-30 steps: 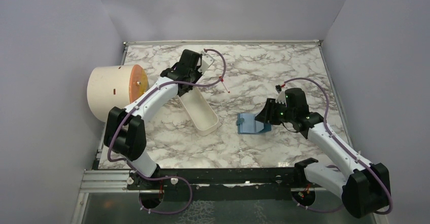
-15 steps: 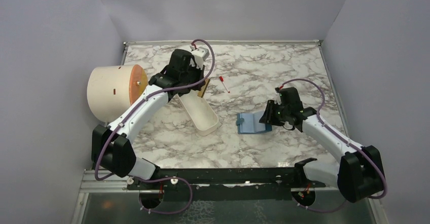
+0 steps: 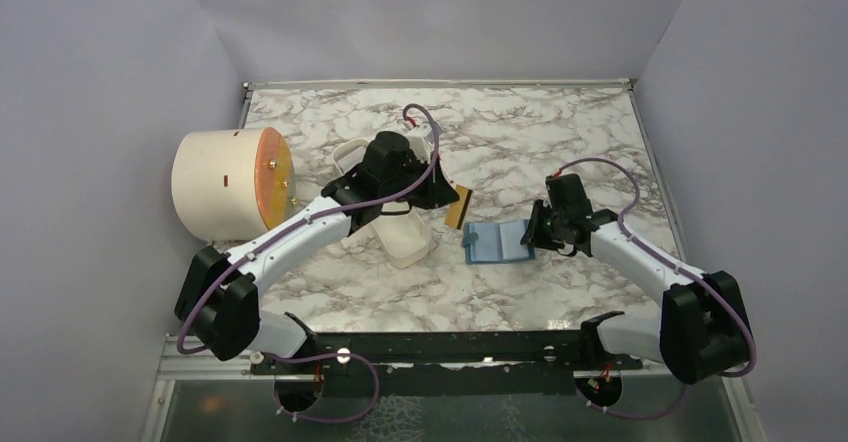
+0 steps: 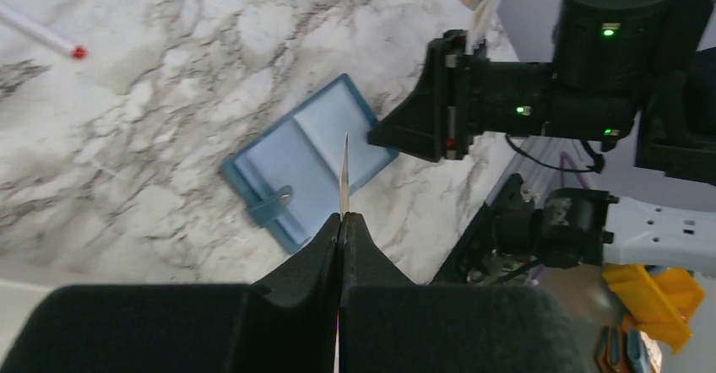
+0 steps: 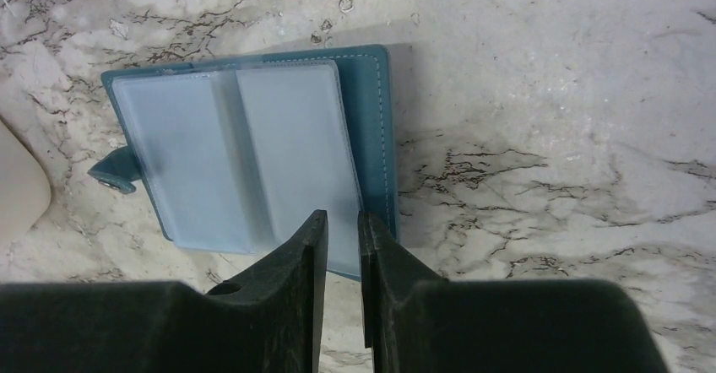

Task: Put the credit cards into the card holder
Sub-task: Insert the credit card into the card holder.

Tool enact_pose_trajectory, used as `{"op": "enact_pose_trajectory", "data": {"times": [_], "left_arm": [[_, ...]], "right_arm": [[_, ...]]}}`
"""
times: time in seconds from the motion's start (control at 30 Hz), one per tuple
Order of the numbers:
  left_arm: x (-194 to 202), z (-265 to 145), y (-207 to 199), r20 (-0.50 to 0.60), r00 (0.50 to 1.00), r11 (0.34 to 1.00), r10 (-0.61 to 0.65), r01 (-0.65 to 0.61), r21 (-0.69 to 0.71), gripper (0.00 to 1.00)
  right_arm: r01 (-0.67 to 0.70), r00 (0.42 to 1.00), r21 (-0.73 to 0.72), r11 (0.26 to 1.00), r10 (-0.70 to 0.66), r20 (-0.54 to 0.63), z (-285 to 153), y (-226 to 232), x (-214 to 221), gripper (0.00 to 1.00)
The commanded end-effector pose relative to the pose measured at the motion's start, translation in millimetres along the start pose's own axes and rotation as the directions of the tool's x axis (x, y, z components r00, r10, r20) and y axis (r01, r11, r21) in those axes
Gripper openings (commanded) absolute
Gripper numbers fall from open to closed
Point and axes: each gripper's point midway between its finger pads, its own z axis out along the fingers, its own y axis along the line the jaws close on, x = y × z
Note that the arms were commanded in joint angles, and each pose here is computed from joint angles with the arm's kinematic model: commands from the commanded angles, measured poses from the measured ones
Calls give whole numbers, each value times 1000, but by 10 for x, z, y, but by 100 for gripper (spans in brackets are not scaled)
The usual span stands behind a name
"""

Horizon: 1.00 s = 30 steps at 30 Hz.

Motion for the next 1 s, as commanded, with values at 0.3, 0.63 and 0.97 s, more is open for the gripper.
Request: {"op": "enact_pose_trajectory", "data": {"times": [0.3, 0.63, 0.97], "left_arm": [[505, 777, -401, -86, 984, 981, -156, 165, 102, 0], [746, 1118, -179, -167, 969, 980, -183, 192, 43, 0], [968, 1365, -22, -255, 944, 977, -208, 215, -1, 0]], "right_arm": [[-106, 994, -13, 994, 106, -19, 163, -48, 259, 15], [-109, 994, -24, 994, 109, 19, 72, -26, 191, 14], [-101, 995, -28, 995, 101, 4, 101, -34, 241, 13]]}}
